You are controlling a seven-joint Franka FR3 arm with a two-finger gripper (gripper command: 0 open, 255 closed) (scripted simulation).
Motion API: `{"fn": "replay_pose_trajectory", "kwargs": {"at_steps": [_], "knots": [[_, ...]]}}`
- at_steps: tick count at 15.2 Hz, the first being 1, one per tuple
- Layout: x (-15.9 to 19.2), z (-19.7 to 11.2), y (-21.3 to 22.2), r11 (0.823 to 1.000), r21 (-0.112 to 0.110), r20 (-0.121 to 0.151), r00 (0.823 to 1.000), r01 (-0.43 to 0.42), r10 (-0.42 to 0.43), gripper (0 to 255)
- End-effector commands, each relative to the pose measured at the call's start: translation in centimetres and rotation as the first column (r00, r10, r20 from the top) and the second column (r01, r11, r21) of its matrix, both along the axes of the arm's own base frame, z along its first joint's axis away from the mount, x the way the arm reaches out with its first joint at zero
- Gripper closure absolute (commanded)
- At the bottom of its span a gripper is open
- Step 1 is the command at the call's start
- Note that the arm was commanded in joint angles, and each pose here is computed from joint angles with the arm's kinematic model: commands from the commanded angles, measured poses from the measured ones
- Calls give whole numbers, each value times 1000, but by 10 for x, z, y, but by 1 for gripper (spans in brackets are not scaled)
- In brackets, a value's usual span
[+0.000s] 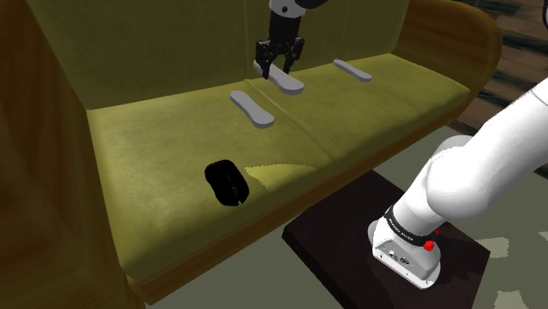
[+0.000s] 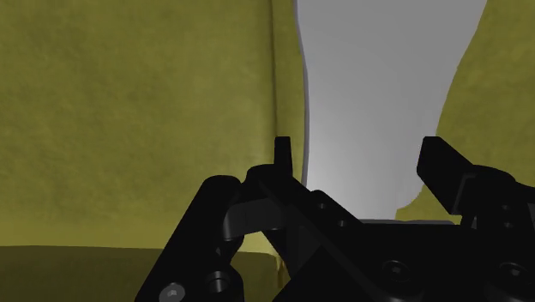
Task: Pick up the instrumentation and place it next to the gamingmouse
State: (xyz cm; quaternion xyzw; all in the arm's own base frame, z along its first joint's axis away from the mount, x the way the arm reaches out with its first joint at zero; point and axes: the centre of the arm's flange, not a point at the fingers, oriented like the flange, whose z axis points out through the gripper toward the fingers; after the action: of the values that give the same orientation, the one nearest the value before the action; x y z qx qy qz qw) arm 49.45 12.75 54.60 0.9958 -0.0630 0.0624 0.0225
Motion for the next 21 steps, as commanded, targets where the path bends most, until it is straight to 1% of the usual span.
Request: {"fn": "replay_pose_trajectory", "kwargs": {"at_steps": [1, 20, 21], "knots": [[-2, -3, 28, 1000, 0, 1, 1000, 1, -1, 255], [-1, -2, 281, 1000, 0, 1, 1000, 1, -1, 255], [-1, -7, 281, 1000, 0, 1, 1000, 1, -1, 255]]}}
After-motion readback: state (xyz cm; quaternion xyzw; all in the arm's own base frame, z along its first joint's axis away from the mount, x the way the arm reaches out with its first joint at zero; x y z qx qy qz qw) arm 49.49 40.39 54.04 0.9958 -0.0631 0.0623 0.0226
